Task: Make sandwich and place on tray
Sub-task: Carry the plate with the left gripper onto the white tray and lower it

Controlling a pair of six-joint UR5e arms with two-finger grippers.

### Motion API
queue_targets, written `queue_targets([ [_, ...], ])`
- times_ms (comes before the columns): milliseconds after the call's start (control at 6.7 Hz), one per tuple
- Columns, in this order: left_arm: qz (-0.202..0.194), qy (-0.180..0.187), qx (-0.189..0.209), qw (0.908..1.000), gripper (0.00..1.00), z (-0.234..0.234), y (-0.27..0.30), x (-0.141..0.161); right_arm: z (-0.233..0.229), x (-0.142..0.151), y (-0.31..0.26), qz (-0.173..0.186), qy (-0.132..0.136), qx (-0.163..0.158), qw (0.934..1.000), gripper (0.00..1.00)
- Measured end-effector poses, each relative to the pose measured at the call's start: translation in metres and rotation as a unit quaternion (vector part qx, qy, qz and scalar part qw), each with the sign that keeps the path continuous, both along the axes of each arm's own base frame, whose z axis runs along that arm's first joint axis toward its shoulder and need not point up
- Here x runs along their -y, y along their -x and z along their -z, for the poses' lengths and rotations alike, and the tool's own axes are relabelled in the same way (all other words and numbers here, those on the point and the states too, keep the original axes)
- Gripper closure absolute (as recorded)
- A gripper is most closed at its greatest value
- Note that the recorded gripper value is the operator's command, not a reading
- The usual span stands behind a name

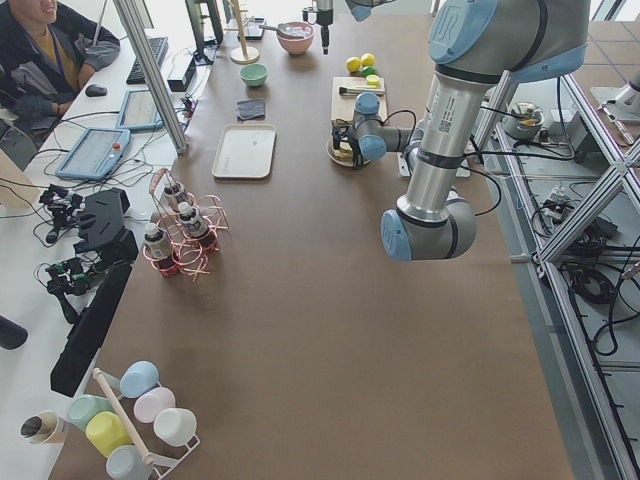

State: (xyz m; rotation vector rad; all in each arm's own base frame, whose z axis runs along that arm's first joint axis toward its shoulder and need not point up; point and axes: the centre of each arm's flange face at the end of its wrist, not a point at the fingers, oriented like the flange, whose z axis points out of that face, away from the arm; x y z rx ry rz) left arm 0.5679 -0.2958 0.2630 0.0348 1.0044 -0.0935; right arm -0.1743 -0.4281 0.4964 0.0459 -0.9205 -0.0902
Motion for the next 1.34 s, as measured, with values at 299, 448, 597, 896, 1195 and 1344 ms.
queue_targets([
  [299, 0.004, -0.002, 0.000, 1.0000, 1.00, 0.002, -0.003, -0.004, -0.002, -0.001, -0.003, 0.000, 0.004, 0.002, 1.0000, 0.00],
  [448, 0.006, -0.001, -0.003, 1.0000, 1.00, 0.004, -0.003, -0.005, -0.002, -0.001, -0.004, -0.001, 0.005, 0.002, 1.0000, 0.00],
  [597, 0.009, 0.001, -0.008, 0.9999, 1.00, 0.007, -0.001, -0.005, -0.003, -0.001, -0.005, -0.002, 0.005, 0.002, 1.0000, 0.00],
  [896, 0.023, 0.006, -0.027, 0.9994, 1.00, 0.015, 0.009, 0.010, -0.004, -0.001, -0.005, -0.003, 0.006, 0.001, 1.0000, 0.00],
  [1195, 0.037, 0.022, -0.042, 0.9982, 1.00, 0.027, 0.035, 0.060, -0.008, -0.003, -0.007, -0.004, 0.009, -0.002, 0.9999, 0.00],
  [1344, 0.044, 0.030, -0.046, 0.9975, 1.00, 0.035, 0.044, 0.096, -0.009, -0.004, -0.008, -0.005, 0.010, -0.003, 0.9999, 0.00],
])
